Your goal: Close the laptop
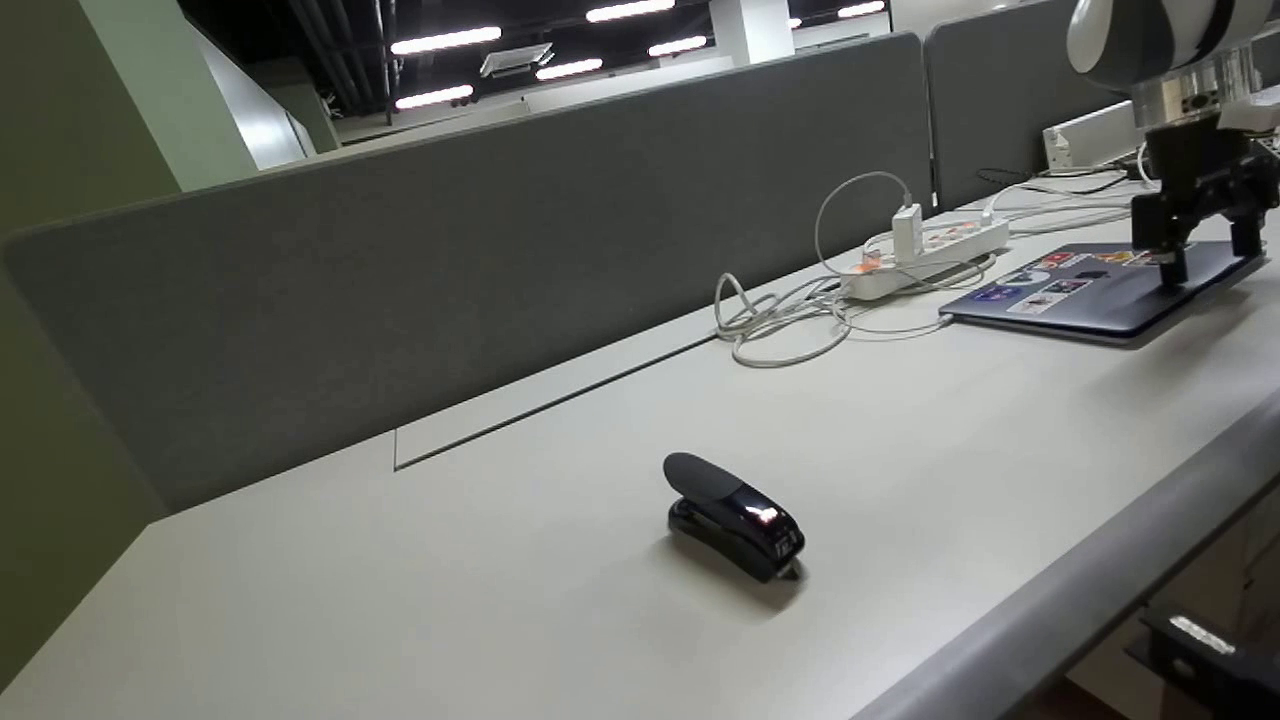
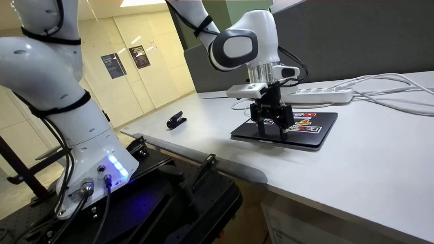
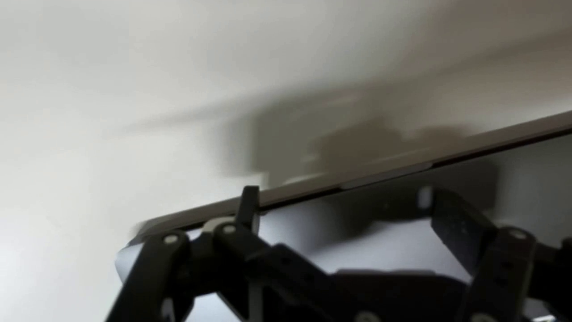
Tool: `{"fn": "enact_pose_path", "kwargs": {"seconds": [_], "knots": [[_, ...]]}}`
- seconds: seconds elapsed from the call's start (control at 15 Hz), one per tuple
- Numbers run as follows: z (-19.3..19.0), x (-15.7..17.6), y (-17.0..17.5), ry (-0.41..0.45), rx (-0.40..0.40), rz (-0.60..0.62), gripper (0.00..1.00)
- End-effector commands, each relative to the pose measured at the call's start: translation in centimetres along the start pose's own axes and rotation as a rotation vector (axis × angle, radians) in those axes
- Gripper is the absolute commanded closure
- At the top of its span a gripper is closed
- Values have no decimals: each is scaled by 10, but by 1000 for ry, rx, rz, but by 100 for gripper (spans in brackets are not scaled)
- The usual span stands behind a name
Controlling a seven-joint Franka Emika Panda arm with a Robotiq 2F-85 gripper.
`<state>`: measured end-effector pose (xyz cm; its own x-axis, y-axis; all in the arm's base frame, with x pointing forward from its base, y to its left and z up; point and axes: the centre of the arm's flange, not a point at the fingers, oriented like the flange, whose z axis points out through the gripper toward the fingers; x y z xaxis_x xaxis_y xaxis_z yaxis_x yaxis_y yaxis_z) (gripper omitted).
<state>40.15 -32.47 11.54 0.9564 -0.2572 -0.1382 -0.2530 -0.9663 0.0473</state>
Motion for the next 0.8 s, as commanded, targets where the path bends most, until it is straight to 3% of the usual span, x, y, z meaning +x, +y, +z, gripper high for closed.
{"fn": "enact_pose_path", "kwargs": {"seconds": [0.0,0.4,0.73], "knots": [[8,20,7,3,-30,25,0],[20,28,12,-27,-36,73,0],[-28,28,10,-3,9,113,0]]}}
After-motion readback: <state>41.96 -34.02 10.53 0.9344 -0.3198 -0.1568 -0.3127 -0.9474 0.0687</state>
